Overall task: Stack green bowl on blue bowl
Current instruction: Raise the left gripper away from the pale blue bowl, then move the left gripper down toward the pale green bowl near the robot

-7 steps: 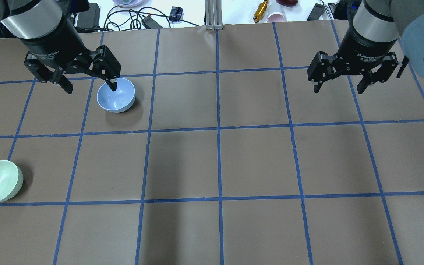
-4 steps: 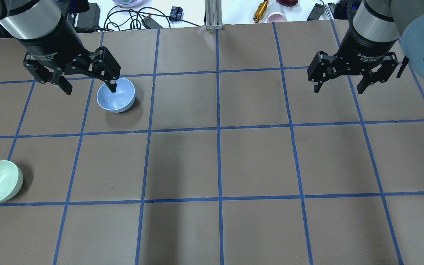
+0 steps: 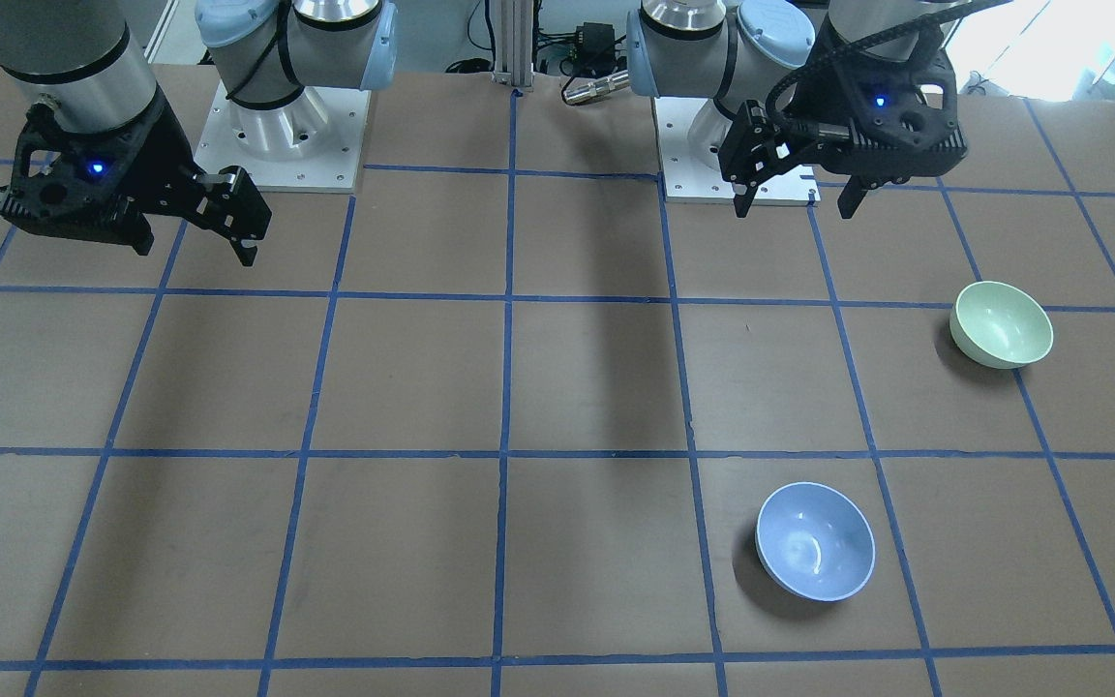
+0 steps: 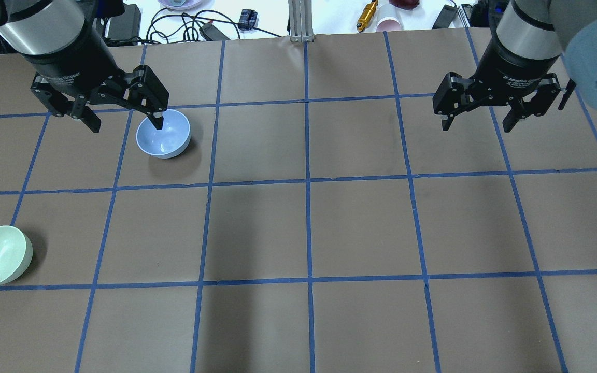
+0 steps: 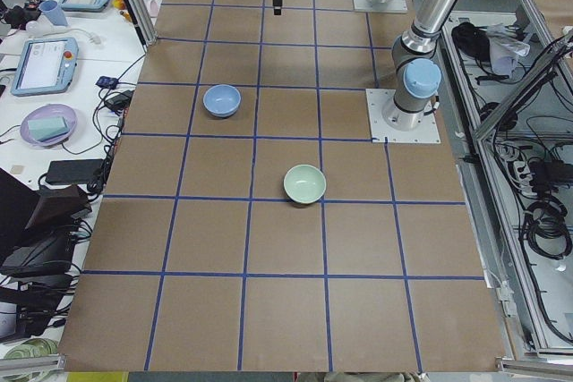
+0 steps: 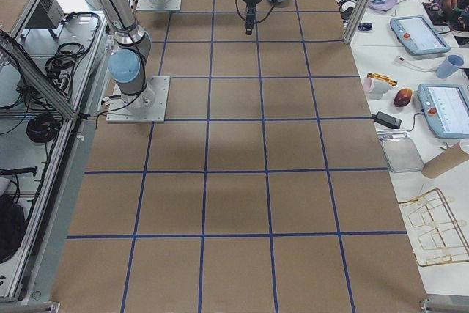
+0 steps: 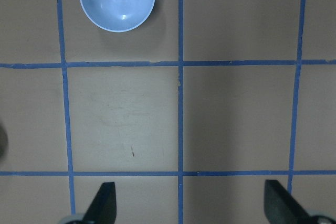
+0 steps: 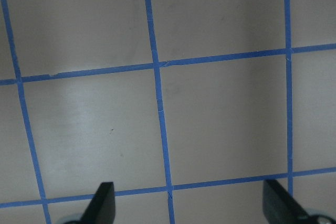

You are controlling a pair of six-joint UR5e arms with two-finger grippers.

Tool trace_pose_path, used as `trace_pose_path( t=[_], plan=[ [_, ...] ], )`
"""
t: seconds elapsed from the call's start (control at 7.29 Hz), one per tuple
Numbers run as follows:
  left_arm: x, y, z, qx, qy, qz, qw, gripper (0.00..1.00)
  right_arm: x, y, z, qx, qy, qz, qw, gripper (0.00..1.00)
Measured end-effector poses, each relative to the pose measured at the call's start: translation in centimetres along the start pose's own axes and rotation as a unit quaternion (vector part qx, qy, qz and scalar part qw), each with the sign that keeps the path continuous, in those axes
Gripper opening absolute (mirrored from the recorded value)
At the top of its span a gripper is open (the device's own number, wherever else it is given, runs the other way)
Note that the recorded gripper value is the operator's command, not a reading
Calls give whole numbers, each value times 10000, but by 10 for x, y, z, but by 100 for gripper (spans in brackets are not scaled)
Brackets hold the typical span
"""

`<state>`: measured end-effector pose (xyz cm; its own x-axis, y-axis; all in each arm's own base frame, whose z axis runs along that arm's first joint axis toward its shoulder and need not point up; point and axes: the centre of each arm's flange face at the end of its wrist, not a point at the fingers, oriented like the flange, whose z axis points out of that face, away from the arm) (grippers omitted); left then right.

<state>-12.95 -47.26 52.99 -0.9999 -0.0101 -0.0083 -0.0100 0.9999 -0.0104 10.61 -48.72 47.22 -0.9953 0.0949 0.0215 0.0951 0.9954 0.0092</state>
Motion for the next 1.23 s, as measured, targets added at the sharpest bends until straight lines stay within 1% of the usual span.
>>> trace_pose_path(
  t=[0.27, 0.55, 0.96, 1.23],
  plan=[
    [-3, 0, 0, 5, -7, -27, 10000, 100, 0, 0, 0, 0, 2, 0, 10000, 100],
    [-26, -6, 3, -17, -22, -123, 9999, 100, 0, 0, 0, 0, 2, 0, 10000, 100],
    [-109, -19, 13, -133, 4, -230, 9996, 100, 0, 0, 0, 0, 2, 0, 10000, 100],
    [-184, -18, 35, -322, 129, -306, 9989, 100, 0, 0, 0, -4, 2, 0, 10000, 100]
  ],
)
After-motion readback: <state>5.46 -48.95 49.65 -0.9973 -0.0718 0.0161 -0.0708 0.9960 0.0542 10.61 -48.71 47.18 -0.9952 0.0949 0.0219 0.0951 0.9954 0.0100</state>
